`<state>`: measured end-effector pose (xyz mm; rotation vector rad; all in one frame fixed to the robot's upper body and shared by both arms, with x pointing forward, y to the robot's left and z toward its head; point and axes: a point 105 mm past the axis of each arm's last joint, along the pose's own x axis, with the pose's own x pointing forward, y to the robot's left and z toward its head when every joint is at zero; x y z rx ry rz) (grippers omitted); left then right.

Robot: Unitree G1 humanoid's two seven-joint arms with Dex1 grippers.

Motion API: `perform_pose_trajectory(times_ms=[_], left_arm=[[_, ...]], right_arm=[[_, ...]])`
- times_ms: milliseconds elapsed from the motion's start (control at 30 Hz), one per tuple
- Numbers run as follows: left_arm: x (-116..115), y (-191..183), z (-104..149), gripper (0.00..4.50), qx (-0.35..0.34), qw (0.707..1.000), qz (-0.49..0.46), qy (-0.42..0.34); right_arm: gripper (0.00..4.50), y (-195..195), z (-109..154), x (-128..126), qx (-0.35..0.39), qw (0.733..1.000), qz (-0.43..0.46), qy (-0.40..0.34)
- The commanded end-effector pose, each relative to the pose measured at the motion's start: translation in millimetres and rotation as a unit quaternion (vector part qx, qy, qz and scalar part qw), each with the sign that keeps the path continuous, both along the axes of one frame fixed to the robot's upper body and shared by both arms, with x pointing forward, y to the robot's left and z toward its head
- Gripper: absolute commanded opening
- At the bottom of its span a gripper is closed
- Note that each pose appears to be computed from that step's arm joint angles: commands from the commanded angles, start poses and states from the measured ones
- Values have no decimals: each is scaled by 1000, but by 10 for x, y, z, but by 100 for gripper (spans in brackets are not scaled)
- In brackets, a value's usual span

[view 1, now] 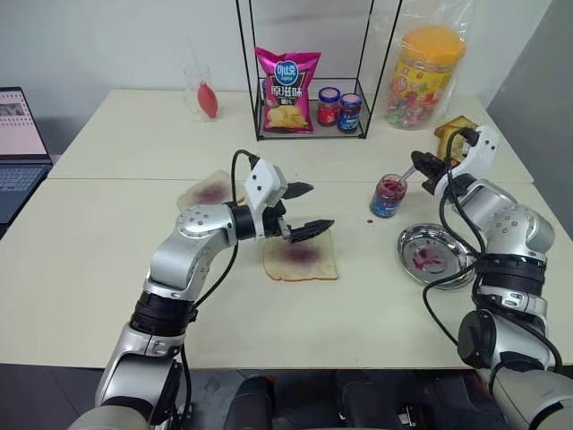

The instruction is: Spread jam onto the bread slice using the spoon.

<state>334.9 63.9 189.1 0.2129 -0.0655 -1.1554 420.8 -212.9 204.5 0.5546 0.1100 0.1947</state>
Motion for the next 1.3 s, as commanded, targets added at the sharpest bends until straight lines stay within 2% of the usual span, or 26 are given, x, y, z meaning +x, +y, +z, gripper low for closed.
perform_pose_trajectory(times_ms=[33, 867, 1300], left_arm=[[-3, -42, 115, 450, -4, 1000, -8, -25], [25, -29, 134, 450, 0, 1000, -9, -27], [29, -26, 166, 450, 0, 999, -17, -32]], right_arm=[[2, -29, 302, -27, 35, 999, -7, -42], [2, -187, 239, -54, 120, 992, -38, -18], [2, -273, 294, -70, 164, 985, -53, -21]])
